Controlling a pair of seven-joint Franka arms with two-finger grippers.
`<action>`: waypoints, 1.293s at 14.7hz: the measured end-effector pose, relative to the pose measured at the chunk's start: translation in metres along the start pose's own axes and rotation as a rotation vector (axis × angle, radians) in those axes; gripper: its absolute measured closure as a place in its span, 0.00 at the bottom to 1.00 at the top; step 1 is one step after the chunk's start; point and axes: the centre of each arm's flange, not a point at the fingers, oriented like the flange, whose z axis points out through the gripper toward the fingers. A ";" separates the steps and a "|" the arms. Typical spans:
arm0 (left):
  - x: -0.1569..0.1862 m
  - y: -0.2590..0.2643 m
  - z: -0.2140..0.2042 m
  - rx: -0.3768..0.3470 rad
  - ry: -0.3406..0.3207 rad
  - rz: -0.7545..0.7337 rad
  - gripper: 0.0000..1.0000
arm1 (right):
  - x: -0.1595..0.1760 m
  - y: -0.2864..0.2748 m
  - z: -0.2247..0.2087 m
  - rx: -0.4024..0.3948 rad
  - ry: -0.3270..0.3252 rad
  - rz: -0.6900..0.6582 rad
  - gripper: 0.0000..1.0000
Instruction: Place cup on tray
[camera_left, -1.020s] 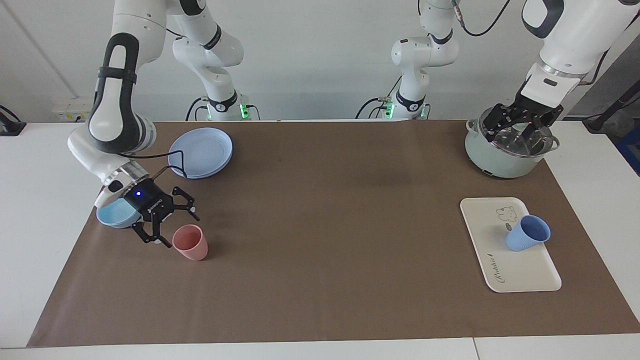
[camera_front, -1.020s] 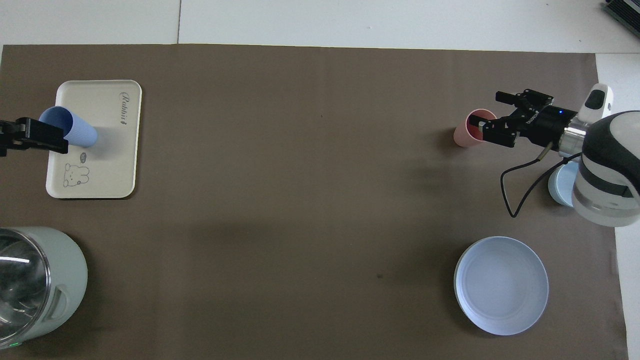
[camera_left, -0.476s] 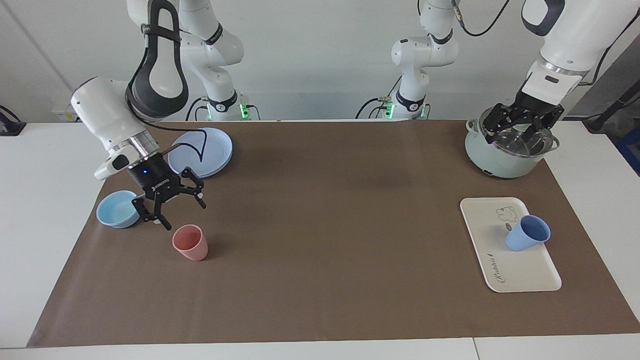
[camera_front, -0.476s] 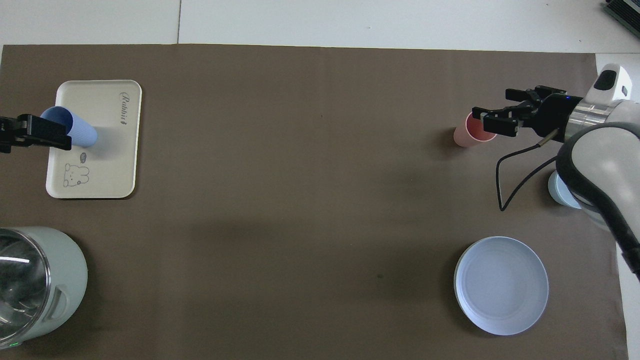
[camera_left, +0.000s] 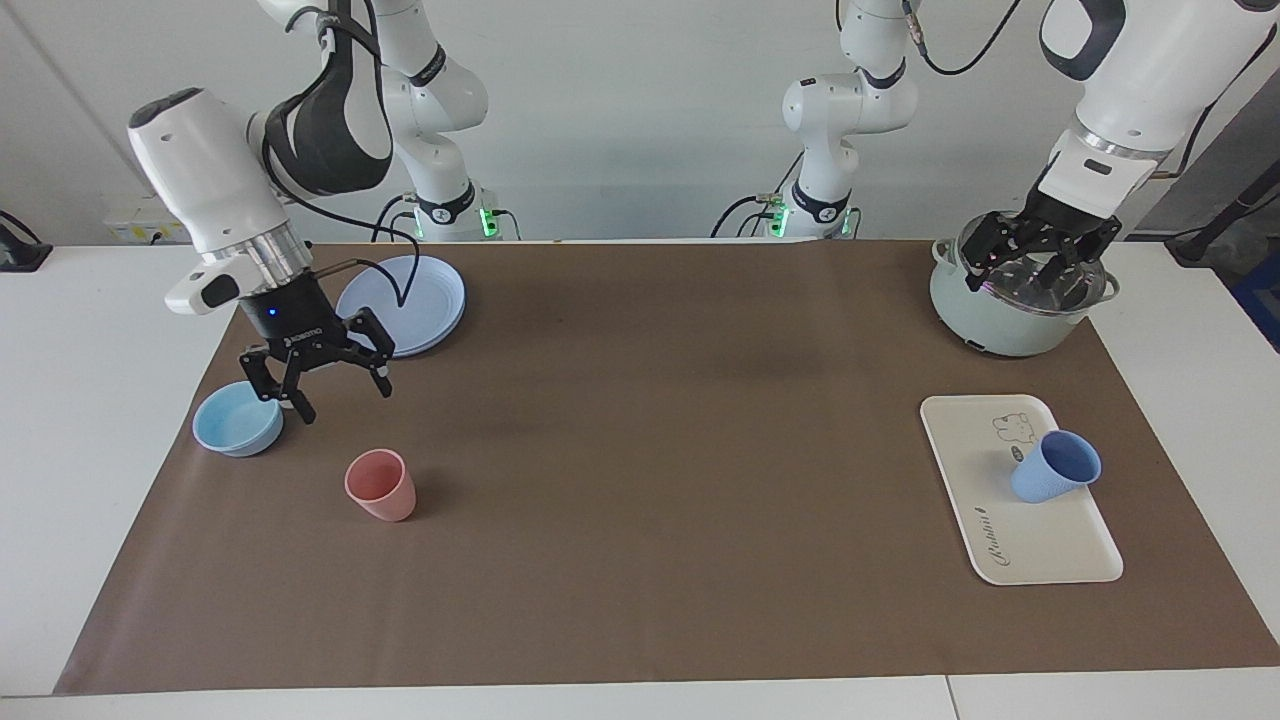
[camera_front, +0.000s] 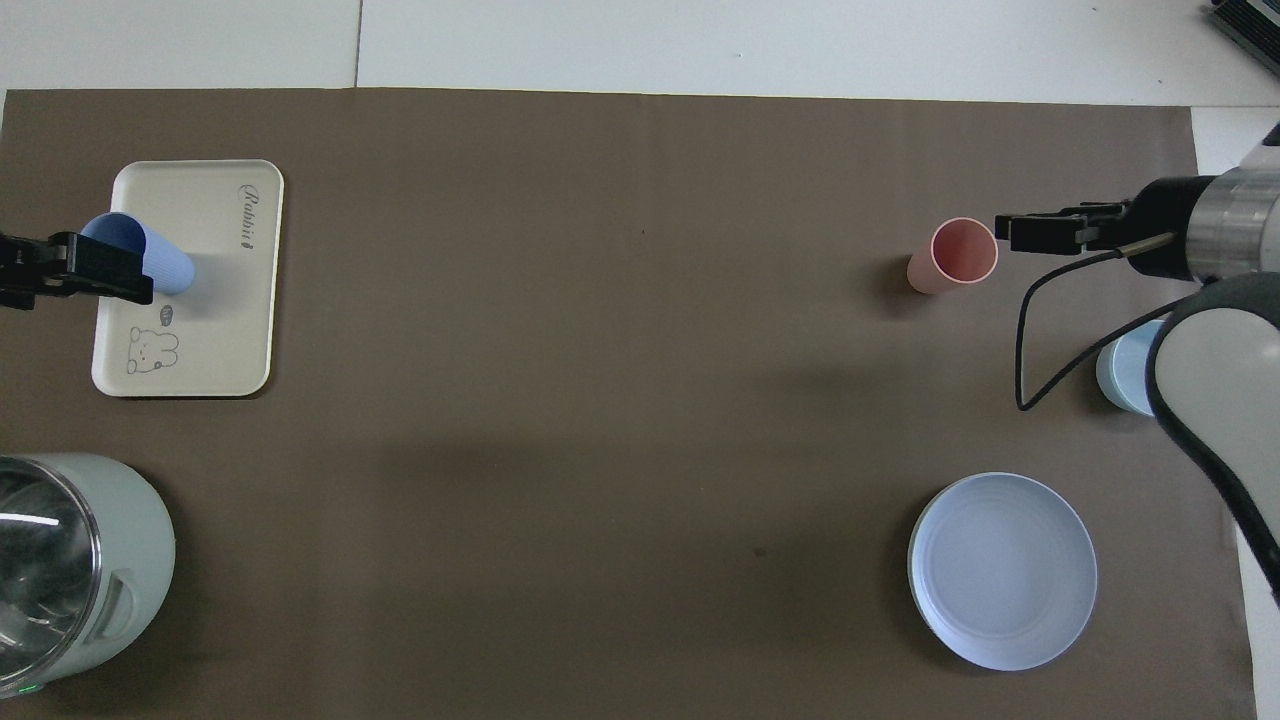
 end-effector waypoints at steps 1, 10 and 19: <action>0.000 0.000 0.000 0.000 0.000 0.000 0.00 | -0.002 0.002 -0.010 -0.036 -0.047 0.031 0.00; -0.001 0.000 0.001 0.000 -0.009 0.001 0.00 | -0.031 0.018 -0.083 -0.155 -0.294 0.149 0.00; -0.005 0.000 0.004 0.000 -0.047 0.003 0.00 | -0.040 0.003 -0.085 -0.171 -0.332 0.181 0.00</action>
